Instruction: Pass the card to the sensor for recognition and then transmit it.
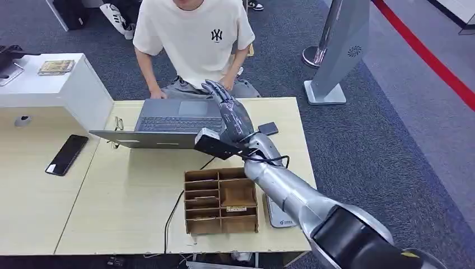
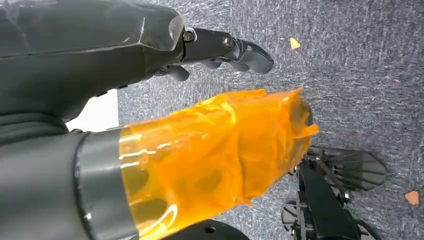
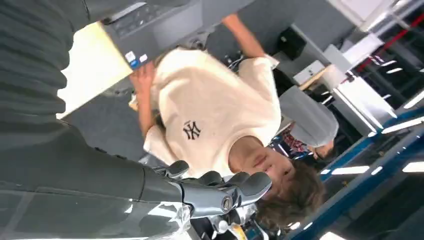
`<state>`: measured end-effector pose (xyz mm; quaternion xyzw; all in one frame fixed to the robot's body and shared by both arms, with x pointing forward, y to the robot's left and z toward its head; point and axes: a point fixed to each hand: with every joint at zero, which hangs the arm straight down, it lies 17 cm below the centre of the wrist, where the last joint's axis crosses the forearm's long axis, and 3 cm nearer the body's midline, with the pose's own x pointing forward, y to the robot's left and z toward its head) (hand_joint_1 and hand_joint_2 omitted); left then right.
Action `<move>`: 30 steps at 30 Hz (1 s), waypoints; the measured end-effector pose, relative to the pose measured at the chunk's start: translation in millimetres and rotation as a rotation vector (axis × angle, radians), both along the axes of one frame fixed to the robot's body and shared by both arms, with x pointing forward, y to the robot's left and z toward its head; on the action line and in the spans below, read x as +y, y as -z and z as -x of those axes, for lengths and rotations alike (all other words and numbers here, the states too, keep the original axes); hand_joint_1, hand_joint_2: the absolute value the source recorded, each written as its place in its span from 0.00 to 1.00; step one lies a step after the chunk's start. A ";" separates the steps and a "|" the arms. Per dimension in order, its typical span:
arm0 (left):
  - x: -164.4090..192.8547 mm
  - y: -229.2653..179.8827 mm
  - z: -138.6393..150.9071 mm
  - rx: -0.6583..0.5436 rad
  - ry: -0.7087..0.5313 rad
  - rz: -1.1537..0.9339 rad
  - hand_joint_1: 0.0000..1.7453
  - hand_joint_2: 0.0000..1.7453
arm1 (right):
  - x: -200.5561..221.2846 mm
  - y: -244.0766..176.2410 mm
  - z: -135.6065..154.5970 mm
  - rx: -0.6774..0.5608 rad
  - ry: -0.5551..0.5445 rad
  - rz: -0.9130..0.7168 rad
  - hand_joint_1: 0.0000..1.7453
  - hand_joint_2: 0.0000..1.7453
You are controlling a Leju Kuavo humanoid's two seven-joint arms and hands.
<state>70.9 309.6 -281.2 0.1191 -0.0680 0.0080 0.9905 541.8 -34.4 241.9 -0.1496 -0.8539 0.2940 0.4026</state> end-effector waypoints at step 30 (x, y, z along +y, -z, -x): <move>1.8 2.2 21.6 0.020 -0.092 0.001 0.00 0.00 | -45.9 28.4 78.9 0.085 -0.085 -0.300 0.00 1.00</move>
